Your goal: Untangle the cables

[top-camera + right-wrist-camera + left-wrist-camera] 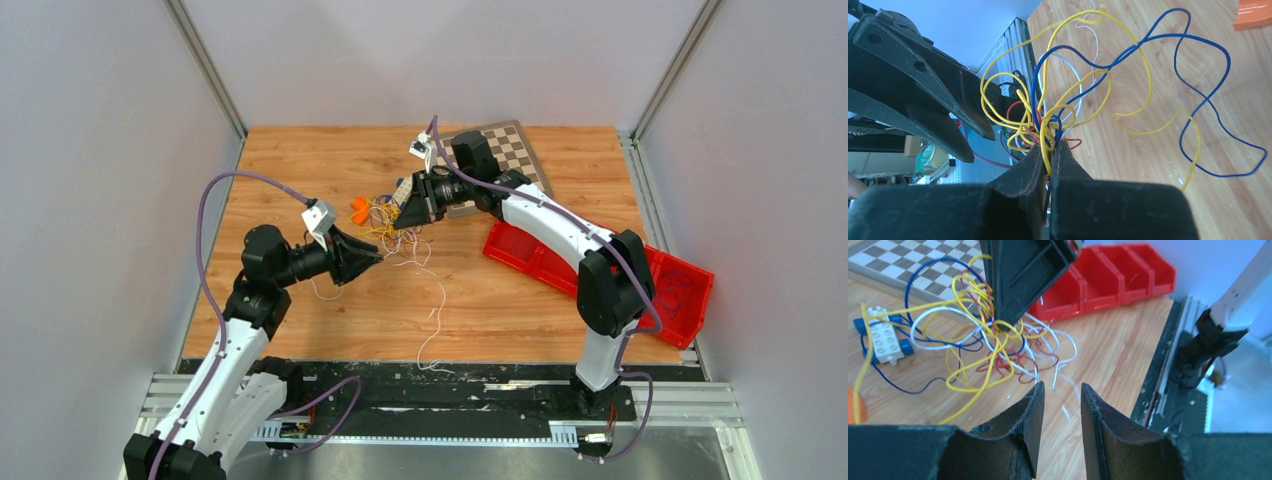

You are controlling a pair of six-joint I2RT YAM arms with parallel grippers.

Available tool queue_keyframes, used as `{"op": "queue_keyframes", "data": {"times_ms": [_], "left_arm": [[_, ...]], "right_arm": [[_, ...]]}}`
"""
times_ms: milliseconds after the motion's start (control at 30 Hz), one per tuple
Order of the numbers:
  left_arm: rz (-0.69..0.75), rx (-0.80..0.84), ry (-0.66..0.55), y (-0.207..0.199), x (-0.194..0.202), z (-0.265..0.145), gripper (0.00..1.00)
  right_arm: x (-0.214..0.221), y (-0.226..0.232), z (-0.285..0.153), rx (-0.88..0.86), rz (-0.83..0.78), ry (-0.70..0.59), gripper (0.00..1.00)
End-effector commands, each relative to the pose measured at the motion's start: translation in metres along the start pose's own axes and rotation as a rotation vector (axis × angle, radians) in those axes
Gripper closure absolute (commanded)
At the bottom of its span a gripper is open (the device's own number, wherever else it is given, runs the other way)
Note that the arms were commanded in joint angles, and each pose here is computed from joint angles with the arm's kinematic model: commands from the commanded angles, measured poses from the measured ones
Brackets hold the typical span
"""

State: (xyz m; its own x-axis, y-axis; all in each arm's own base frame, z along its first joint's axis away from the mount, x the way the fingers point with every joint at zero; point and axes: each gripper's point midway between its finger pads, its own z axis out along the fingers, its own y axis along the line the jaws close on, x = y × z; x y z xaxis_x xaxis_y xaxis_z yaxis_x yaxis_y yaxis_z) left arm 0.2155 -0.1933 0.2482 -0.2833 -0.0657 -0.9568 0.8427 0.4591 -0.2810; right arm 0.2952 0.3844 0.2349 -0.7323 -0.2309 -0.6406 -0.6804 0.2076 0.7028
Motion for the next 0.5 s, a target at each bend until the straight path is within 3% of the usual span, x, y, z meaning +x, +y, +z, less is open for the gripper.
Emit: {"op": "queue_keyframes", "data": {"times_ms": [0, 133, 467], "left_arm": [[-0.068, 0.071, -0.083, -0.012, -0.018, 0.006, 0.64], [-0.174, 0.099, -0.073, -0.011, -0.008, 0.011, 0.67], [-0.183, 0.113, -0.099, -0.013, -0.022, 0.014, 0.65]], "right_arm": [[-0.021, 0.044, -0.016, -0.083, -0.075, -0.078, 1.00], [-0.020, 0.047, -0.017, -0.093, -0.068, -0.078, 1.00], [-0.011, 0.048, -0.015, -0.094, -0.045, -0.072, 1.00]]}}
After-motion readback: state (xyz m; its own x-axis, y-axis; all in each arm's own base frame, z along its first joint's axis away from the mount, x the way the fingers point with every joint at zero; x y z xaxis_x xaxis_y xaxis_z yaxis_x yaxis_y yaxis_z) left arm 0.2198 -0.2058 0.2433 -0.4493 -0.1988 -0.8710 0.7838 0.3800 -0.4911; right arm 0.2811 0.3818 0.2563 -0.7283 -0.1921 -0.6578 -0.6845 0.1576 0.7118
